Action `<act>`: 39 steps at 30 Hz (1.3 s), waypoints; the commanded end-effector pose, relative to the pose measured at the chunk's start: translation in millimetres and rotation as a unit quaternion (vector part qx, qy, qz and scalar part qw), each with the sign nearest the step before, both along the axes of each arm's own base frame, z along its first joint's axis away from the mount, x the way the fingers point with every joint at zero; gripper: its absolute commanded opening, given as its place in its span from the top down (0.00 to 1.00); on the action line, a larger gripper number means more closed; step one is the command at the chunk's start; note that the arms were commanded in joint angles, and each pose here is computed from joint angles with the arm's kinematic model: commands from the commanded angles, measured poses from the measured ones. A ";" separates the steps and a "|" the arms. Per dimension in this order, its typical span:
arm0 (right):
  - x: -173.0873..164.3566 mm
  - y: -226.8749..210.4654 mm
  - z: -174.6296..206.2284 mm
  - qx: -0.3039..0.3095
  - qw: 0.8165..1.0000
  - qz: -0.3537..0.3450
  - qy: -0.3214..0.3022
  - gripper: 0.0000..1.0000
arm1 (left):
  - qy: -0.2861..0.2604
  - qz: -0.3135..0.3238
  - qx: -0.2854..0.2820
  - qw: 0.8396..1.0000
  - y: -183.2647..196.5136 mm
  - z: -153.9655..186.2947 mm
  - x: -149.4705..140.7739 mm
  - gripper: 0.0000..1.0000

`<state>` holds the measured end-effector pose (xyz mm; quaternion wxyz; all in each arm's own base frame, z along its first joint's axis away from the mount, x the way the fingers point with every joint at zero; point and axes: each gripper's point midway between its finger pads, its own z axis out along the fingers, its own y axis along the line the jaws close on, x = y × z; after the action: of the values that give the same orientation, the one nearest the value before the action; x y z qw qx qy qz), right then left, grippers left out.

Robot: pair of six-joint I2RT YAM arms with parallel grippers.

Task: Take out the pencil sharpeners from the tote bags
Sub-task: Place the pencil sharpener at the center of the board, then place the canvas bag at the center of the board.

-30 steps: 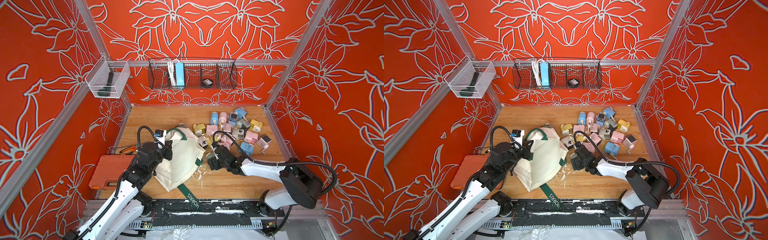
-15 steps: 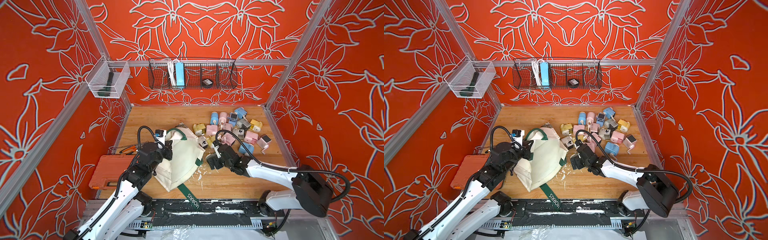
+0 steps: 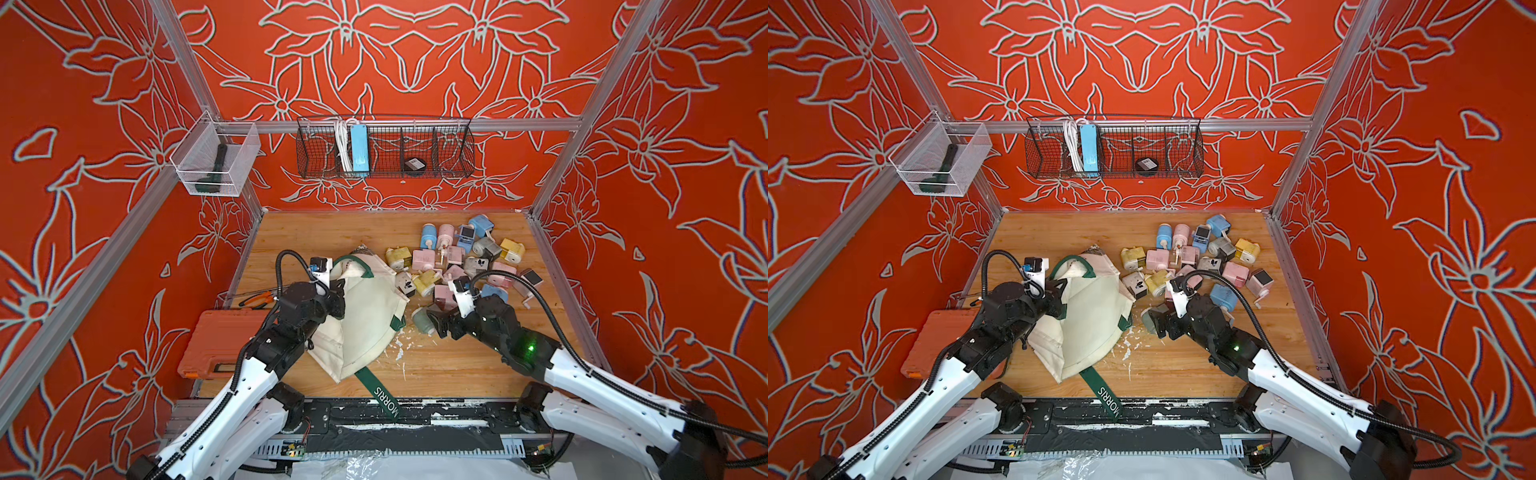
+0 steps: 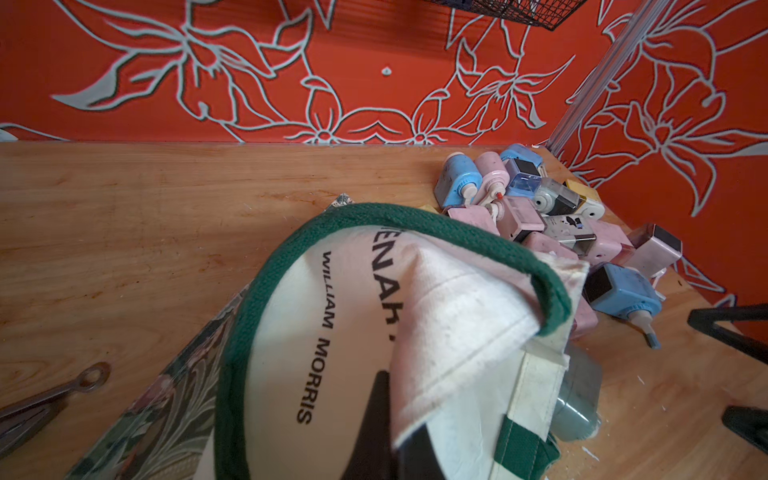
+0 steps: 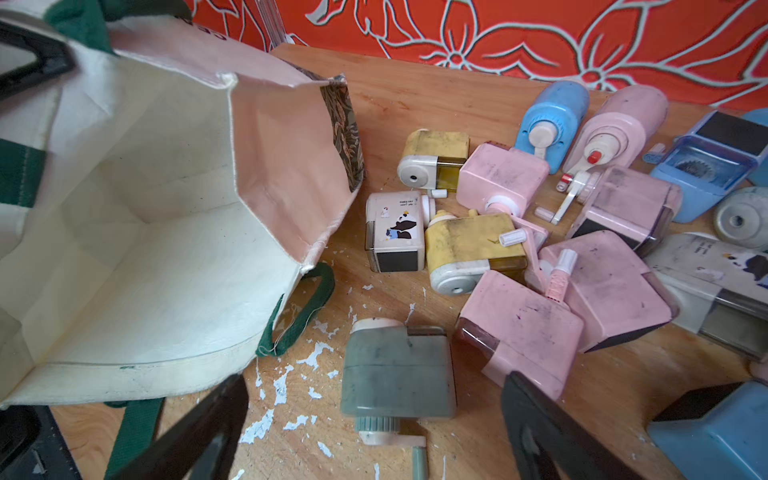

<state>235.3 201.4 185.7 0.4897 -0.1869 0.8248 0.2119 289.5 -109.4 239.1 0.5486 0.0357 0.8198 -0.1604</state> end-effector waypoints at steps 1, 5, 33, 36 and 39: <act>-7.0 -13.4 -12.0 -0.007 1.000 -0.014 0.011 0.04 | 0.020 0.053 -0.018 0.998 13.7 6.0 11.1 1.00; -10.5 -18.6 -14.6 0.002 1.000 -0.020 0.009 0.04 | 0.014 0.095 -0.039 0.995 25.6 23.7 32.5 1.00; 3.8 -47.3 6.1 -0.031 0.994 -0.106 -0.005 0.01 | -0.085 0.077 -0.017 0.993 36.1 106.0 24.6 0.03; 14.0 -66.7 26.3 -0.065 0.985 -0.153 -0.044 0.01 | -0.165 0.157 -0.039 0.973 73.0 125.7 -4.6 0.08; 24.7 -97.2 47.2 -0.129 0.961 -0.221 -0.103 0.01 | -0.258 0.196 -0.053 0.945 95.6 123.7 -31.7 0.15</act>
<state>248.6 141.7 209.7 0.5387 -0.1094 0.8312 0.0833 265.8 -44.2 370.8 0.7241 -0.0618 0.6744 -0.1306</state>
